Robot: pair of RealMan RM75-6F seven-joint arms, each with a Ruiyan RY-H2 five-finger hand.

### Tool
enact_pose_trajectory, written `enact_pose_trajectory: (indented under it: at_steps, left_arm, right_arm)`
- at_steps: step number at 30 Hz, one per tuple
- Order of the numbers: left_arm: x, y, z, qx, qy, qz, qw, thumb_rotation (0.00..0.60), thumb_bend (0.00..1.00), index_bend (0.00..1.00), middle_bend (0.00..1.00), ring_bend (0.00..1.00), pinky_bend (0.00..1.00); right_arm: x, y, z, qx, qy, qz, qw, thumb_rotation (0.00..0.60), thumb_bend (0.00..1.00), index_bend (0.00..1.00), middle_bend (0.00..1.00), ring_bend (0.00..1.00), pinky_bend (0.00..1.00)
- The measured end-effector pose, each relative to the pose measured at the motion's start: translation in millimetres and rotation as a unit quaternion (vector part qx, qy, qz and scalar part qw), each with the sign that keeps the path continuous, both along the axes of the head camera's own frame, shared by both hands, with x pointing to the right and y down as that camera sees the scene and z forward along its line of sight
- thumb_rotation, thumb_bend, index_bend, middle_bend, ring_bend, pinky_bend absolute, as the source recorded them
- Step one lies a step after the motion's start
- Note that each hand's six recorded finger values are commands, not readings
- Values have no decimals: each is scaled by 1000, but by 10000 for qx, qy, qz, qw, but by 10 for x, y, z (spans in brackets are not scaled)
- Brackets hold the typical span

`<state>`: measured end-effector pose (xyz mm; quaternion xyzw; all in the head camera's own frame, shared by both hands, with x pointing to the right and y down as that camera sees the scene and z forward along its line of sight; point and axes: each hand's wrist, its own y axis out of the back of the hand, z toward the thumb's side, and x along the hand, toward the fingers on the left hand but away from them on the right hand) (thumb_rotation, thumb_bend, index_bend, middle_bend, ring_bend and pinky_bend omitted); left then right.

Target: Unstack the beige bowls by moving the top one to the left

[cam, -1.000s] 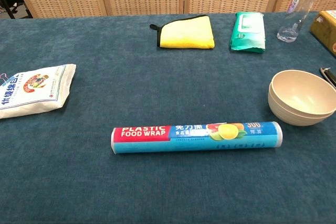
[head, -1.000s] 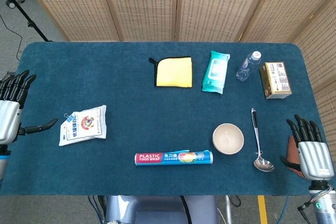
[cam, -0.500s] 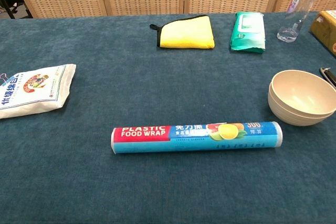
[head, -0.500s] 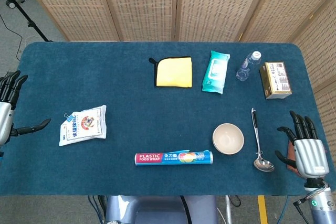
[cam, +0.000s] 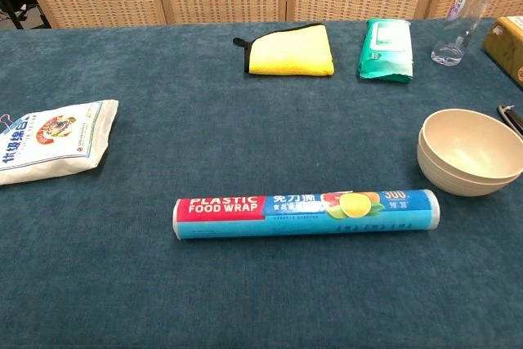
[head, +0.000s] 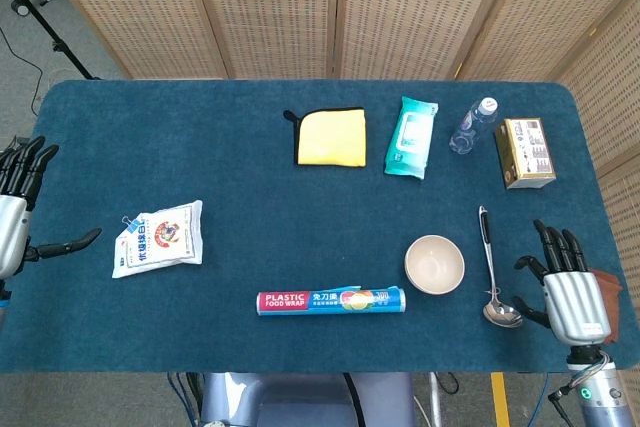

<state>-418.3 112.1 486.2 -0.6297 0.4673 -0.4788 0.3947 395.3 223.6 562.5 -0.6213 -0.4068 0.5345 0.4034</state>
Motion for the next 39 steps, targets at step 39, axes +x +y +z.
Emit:
enact_pose_trajectory:
  at_steps: [39]
  left_arm:
    - [-109,111,-179,32,46,-28,10000,322,98,0,0,0,0]
  right_arm:
    - [-720,334,399,-735,-365,-415,9958,600,258,525,2,0,0]
